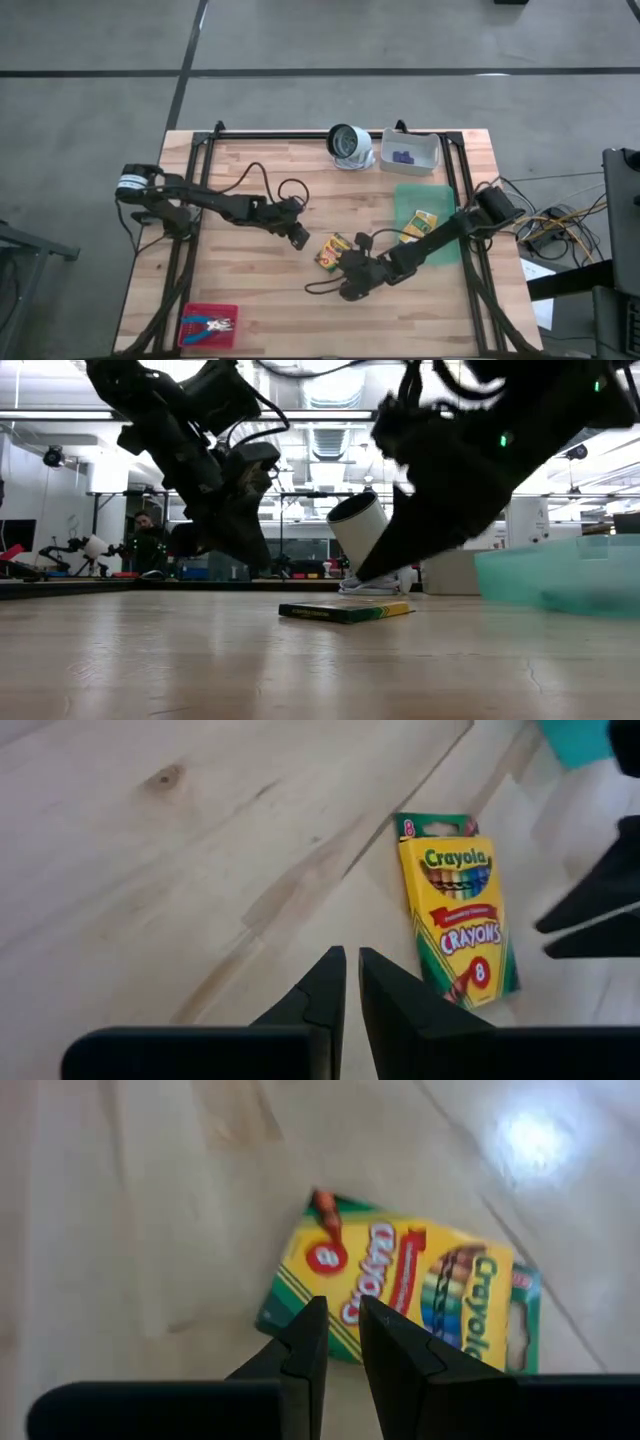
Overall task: Pick & Place School Supplies
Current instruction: Put the crayon box into the green bin
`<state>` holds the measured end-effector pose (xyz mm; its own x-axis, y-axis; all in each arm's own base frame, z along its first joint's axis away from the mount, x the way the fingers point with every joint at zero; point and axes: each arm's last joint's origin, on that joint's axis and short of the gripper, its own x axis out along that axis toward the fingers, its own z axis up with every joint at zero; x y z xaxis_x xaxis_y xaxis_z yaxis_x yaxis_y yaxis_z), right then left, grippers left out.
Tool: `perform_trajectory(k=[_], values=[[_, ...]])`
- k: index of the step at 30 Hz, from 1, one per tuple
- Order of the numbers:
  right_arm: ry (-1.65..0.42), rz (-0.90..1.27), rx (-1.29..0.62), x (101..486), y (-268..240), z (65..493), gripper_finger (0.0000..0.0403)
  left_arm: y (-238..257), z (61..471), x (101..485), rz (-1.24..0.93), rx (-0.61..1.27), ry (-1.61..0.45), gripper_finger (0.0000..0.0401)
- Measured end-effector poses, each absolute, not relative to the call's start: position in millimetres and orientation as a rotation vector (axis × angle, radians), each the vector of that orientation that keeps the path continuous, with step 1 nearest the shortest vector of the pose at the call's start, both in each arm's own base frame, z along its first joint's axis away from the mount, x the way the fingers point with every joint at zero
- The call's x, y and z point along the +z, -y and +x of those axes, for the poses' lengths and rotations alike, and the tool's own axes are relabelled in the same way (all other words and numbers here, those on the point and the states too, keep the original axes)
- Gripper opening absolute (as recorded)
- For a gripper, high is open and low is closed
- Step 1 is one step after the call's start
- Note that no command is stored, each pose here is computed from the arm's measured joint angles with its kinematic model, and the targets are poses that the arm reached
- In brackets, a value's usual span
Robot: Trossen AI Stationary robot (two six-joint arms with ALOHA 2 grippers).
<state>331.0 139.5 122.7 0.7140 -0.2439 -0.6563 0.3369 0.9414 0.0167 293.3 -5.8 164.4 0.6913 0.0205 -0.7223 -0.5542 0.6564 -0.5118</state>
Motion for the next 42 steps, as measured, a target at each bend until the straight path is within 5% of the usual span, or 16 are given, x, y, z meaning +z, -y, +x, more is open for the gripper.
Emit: perform_trajectory(k=[9,42], values=[[-0.739,0.096,-0.376,94,-141,340,0.0056,5,297,156,-0.791,0.352,-0.767,0.0037],[-0.841,0.116,-0.317,109,-139,331,0.0056,8,302,162,-0.849,0.234,-0.732,0.0037]])
